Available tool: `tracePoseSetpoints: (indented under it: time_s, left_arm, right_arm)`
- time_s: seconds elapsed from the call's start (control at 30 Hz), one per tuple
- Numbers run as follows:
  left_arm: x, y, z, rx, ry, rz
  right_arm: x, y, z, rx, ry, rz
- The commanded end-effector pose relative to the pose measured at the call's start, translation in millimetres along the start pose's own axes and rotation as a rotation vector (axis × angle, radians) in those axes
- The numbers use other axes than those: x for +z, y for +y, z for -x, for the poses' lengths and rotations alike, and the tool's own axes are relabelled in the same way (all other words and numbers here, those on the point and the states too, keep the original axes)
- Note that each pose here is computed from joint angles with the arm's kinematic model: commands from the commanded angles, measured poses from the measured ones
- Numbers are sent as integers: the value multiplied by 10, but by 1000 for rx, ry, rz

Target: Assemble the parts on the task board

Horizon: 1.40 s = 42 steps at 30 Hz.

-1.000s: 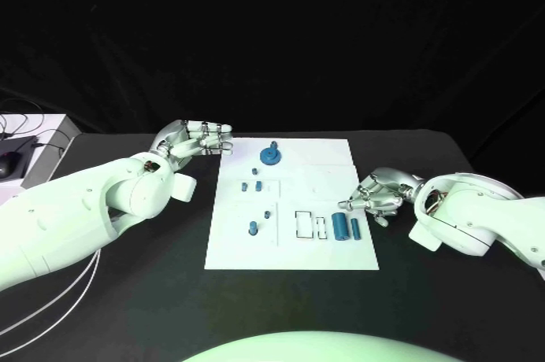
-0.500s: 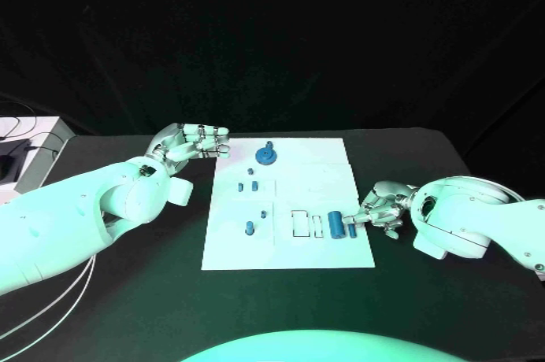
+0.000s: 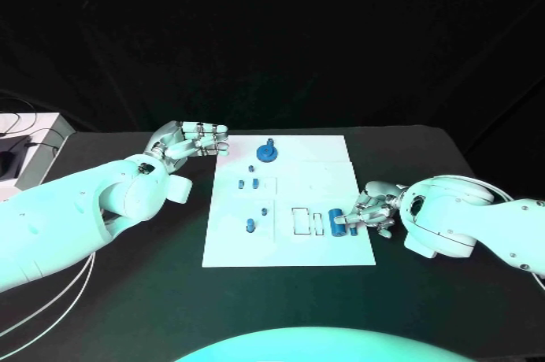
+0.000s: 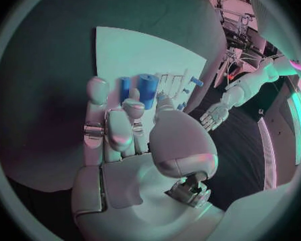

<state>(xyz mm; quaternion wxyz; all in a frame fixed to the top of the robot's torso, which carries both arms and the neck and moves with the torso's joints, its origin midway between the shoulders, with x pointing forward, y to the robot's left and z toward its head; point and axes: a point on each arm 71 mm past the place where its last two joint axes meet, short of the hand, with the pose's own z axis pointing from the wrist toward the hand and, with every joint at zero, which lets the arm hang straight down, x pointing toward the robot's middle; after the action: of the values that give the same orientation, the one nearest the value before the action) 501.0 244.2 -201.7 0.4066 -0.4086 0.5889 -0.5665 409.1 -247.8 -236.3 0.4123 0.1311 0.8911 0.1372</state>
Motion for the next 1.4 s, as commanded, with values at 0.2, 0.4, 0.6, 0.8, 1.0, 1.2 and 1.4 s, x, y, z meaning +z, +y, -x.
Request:
tracePoseSetpoints:
  time_s: [0.2,0.4,0.6,0.8,1.0,1.2,1.4]
  left_arm:
    - [-2,-6,-14,-15,14,-8]
    - [-7,-6,-5,-15,12,-7]
    - [-10,-7,-2,-16,12,-5]
    - [-14,-6,0,-16,13,-3]
    - [-17,-6,4,-16,13,-1]
    - [-19,-5,7,-16,12,2]
    - [-20,-4,8,-16,12,3]
  right_arm:
    - [76,47,-38,-55,-30,-3]
    - [110,117,-62,-76,-37,10]
    - [156,170,-71,-111,-45,15]
    - [208,199,-92,-149,-46,11]
    - [255,213,-140,-170,-35,8]
    - [264,225,-166,-175,-30,12]
    - [265,233,-174,-173,-30,16]
